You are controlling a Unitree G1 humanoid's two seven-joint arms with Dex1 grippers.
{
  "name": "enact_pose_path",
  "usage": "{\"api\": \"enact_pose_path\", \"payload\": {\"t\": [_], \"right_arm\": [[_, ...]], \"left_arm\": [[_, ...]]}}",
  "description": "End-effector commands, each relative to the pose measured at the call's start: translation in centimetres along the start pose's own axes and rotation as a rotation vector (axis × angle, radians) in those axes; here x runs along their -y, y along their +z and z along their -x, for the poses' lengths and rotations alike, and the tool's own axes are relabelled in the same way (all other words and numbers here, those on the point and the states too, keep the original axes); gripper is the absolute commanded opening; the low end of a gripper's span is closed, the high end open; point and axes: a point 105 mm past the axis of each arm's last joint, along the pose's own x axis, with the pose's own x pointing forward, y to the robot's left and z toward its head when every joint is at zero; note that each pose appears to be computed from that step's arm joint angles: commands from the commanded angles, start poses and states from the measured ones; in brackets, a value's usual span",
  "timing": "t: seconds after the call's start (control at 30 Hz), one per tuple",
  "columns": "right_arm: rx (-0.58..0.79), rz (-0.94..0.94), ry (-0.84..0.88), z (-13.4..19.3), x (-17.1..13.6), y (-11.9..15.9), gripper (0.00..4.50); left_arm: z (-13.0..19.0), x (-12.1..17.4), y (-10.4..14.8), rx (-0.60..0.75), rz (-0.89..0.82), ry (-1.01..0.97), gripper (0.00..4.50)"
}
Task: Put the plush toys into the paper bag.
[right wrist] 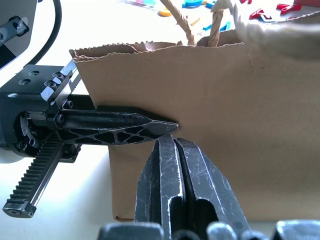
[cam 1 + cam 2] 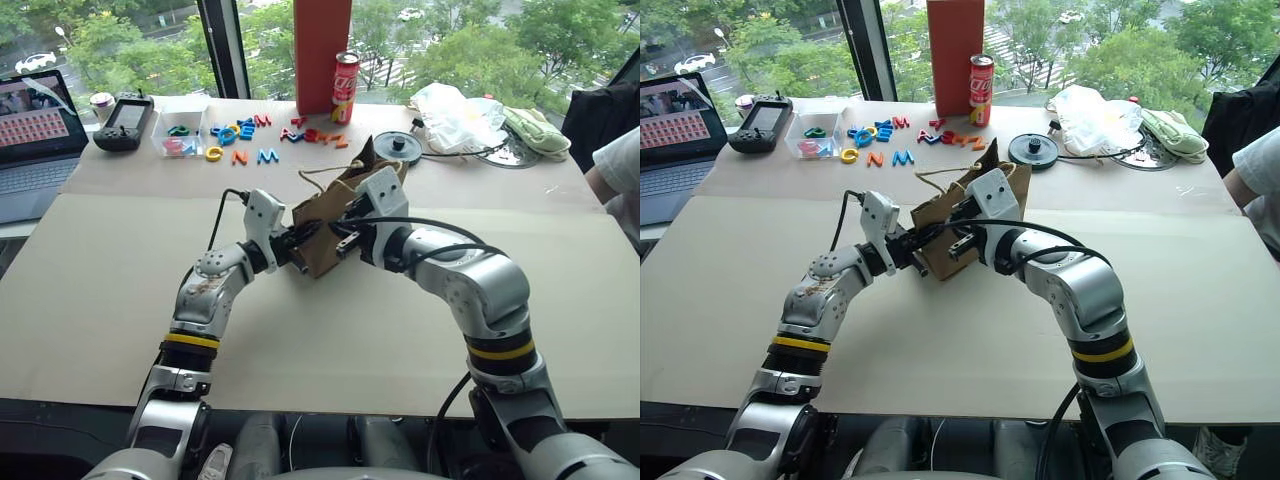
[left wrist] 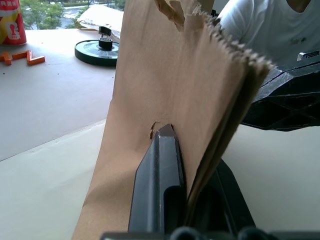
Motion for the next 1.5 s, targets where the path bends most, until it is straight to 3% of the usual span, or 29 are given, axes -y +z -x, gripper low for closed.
{"api": "enact_pose_path", "payload": {"t": [0.03,0.2,0.33,0.47,0.63,0.77,0.93,1.13,1.37,1.5], "right_arm": [[0.039,0.025,-0.018,0.9,0.2,1.1,0.0],[0.049,0.034,-0.022,1.9,0.6,1.1,0.0],[0.087,0.061,0.002,4.7,1.4,1.3,0.0],[0.082,0.036,-0.027,8.5,4.5,1.0,0.0],[0.099,0.028,-0.108,11.2,8.2,1.6,0.0],[0.123,0.017,-0.112,12.3,9.3,2.2,0.0],[0.121,0.005,-0.045,12.3,8.6,2.2,0.0],[0.022,0.035,0.012,12.2,8.0,0.6,0.0],[-0.041,0.046,0.035,12.7,7.8,-0.1,0.0],[-0.083,0.052,0.051,13.2,7.7,-0.7,0.0]], "left_arm": [[-0.4,-0.1,1.7,0.057,-0.034,-0.002,0.05],[-0.4,-0.3,1.8,0.059,-0.036,-0.003,0.05],[0.0,-0.6,2.8,0.114,-0.012,0.002,0.05],[1.4,-1.0,4.6,0.175,0.003,-0.039,0.05],[3.9,-0.2,6.4,0.165,-0.09,-0.195,0.05],[6.3,1.3,6.9,0.067,-0.162,-0.404,0.05],[8.4,1.8,5.3,-0.096,-0.259,-0.599,0.05],[8.0,2.0,2.8,-0.175,-0.297,-0.727,0.05],[7.8,1.7,-0.3,-0.222,-0.318,-0.731,0.05],[7.9,1.2,-0.8,-0.252,-0.304,-0.708,0.05]]}}
